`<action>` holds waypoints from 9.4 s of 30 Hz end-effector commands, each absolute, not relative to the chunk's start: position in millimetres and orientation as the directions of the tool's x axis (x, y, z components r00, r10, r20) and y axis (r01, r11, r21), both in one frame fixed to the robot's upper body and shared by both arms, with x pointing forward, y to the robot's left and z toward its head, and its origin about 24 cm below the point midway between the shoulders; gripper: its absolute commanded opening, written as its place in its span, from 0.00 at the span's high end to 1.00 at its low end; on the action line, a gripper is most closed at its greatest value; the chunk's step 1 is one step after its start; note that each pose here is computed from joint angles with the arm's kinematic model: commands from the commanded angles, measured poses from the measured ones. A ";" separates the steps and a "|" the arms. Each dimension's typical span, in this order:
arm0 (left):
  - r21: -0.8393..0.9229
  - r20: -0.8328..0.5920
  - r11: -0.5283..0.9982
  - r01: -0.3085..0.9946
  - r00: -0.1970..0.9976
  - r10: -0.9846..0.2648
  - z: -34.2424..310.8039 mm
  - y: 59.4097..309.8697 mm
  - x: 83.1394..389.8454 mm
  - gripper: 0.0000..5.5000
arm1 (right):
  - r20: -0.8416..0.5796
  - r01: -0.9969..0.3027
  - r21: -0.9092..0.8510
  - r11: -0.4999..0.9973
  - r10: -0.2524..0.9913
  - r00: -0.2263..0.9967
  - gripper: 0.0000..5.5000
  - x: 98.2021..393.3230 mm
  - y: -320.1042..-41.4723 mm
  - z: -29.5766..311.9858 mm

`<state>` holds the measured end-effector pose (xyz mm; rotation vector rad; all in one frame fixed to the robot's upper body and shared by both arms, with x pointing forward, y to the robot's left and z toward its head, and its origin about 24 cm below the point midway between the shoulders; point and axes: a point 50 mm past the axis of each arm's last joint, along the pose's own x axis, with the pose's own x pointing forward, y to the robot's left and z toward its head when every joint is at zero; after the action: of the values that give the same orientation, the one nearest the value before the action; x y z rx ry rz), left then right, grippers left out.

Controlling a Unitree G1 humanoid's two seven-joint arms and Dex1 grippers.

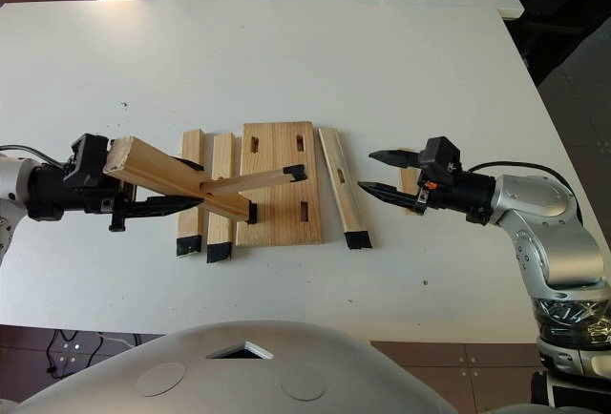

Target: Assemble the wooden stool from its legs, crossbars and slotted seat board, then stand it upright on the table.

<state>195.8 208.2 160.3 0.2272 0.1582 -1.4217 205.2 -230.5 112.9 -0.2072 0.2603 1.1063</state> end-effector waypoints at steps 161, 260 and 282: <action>-0.025 0.268 0.484 0.875 0.472 -0.840 279.1 185.8 250.4 0.40 | 0.171 -0.929 -0.119 0.352 0.928 0.330 0.64 241.9 -209.2 281.5; 0.258 -0.477 0.168 0.951 0.277 -0.834 101.4 155.2 189.5 0.40 | -0.616 -0.973 0.102 -0.207 0.755 -0.226 0.64 226.6 -167.2 105.4; -0.081 -0.018 0.058 0.995 0.056 -0.998 201.0 146.4 265.8 0.51 | -0.632 -0.975 0.069 -0.213 0.746 -0.208 0.64 230.7 -164.6 98.5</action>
<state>265.5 169.0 185.8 0.0204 0.0778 -1.3390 242.5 -159.1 148.8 -0.5389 0.2608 1.7150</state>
